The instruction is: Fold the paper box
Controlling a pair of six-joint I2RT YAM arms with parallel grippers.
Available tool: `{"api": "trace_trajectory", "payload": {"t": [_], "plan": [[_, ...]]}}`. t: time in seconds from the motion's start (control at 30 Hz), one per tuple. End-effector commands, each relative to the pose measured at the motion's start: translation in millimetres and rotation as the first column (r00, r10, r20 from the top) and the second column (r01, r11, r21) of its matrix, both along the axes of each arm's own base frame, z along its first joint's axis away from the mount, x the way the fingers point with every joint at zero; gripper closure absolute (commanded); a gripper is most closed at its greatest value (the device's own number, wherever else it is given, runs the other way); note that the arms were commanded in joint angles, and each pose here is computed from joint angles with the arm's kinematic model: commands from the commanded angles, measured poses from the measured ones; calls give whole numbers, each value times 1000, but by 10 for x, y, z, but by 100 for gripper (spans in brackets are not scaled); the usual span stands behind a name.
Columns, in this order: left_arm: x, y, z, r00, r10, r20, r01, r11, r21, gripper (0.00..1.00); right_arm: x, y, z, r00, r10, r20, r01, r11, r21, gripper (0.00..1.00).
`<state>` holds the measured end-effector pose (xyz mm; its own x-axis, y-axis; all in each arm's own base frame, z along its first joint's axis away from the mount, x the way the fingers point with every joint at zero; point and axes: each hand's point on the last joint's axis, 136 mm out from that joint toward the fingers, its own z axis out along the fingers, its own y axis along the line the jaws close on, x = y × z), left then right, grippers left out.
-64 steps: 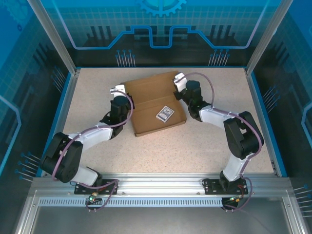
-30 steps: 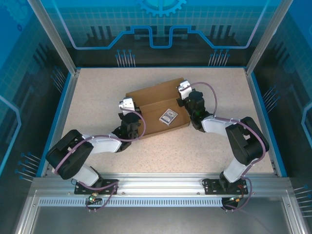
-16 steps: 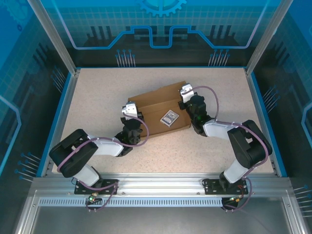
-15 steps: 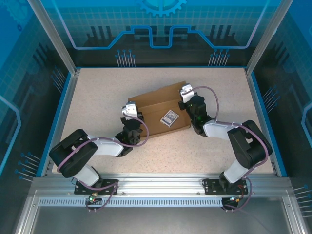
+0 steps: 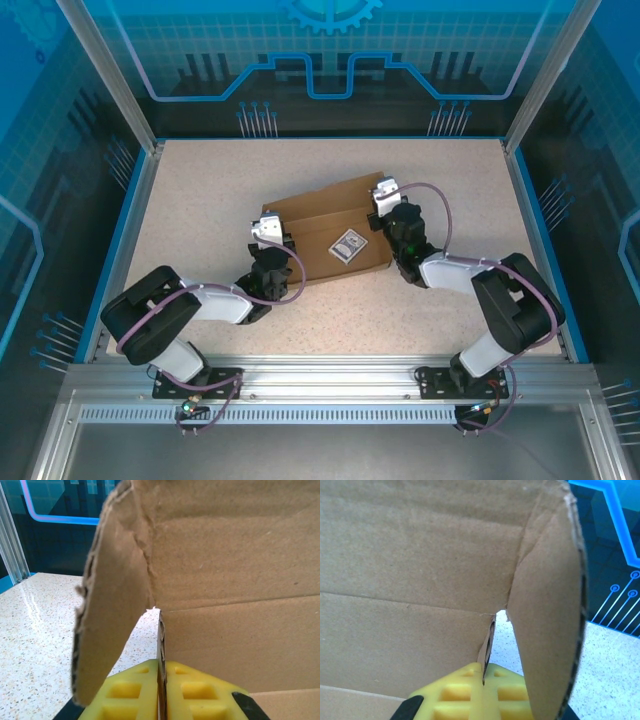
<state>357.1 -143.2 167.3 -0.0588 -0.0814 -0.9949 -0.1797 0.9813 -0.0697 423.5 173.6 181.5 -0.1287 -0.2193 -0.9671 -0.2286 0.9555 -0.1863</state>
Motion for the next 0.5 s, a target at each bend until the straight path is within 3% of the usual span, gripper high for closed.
{"api": "trace_trajectory", "payload": {"t": [0.0, 0.47], "plan": [[-68, -159, -166, 995, -88, -54, 90, 995, 47, 88, -167, 218, -176, 992, 61, -107, -59, 998, 28, 97], [-64, -164, -161, 995, -88, -52, 91, 995, 51, 87, -30, 209, 139, 987, -19, -160, 34, 996, 88, 99]]}}
